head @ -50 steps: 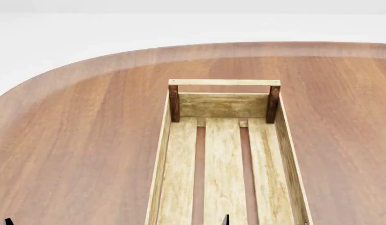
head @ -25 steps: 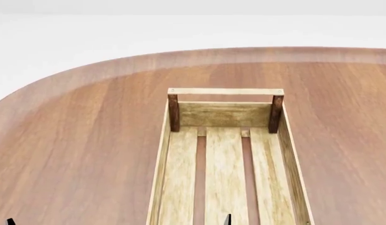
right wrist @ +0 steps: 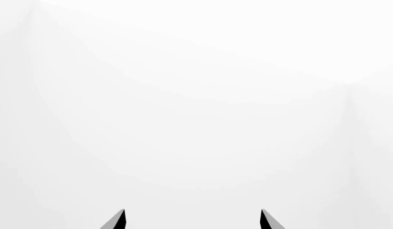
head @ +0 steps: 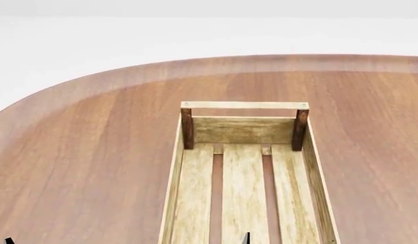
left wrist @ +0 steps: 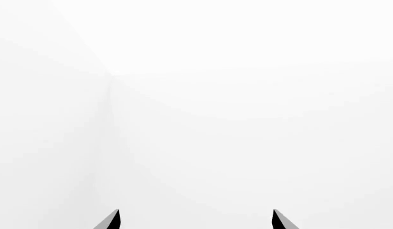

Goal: Pick up the cream cheese and put it in the tray.

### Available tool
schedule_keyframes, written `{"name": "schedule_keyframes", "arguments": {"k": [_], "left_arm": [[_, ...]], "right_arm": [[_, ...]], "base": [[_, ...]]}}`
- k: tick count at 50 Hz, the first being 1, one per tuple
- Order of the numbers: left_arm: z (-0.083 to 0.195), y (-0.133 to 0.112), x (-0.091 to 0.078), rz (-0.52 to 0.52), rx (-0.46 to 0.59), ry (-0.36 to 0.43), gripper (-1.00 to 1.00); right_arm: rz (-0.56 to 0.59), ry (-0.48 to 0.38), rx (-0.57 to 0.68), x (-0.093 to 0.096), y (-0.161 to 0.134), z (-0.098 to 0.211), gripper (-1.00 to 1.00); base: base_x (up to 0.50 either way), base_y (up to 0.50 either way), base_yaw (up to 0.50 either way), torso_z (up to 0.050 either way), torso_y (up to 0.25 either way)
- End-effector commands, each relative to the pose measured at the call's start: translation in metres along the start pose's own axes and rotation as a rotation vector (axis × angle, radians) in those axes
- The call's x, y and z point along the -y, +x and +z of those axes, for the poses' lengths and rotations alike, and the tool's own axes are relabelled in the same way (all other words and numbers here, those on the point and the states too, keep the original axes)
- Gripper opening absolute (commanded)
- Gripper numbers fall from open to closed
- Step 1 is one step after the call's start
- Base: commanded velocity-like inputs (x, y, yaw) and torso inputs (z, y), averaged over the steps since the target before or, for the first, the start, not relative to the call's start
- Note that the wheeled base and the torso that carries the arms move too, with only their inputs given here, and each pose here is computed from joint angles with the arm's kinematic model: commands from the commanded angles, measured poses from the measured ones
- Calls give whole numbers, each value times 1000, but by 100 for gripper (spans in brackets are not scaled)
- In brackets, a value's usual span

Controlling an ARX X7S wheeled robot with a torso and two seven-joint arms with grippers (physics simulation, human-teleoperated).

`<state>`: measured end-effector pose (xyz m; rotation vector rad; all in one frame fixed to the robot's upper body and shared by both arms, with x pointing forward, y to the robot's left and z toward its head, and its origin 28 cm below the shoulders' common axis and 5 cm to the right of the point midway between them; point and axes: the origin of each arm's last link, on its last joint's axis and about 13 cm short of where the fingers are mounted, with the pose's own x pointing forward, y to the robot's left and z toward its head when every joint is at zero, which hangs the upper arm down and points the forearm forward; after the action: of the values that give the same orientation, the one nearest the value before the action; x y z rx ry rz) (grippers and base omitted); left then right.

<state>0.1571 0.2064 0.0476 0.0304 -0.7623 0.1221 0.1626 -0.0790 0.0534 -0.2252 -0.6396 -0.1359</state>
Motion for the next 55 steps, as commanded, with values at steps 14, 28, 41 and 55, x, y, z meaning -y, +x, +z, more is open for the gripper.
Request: {"name": "schedule_keyframes", "arguments": {"k": [14, 28, 41, 55], "left_arm": [[1, 0, 0, 0, 2, -1, 100], [1, 0, 0, 0, 2, -1, 100], [1, 1, 0, 0, -1, 0, 100], [-2, 0, 2, -7, -12, 4, 100]], "right_arm": [[-10, 9, 2, 1, 0, 0, 100], [-26, 3, 20, 2, 0, 1, 100], [-165, -86, 19, 7, 3, 5, 100], [-292, -106, -35, 34, 4, 12, 100]], "base": [[20, 0, 0, 0, 0], [5, 0, 0, 0, 0], [0, 0, 0, 0, 0], [0, 0, 0, 0, 0]]}}
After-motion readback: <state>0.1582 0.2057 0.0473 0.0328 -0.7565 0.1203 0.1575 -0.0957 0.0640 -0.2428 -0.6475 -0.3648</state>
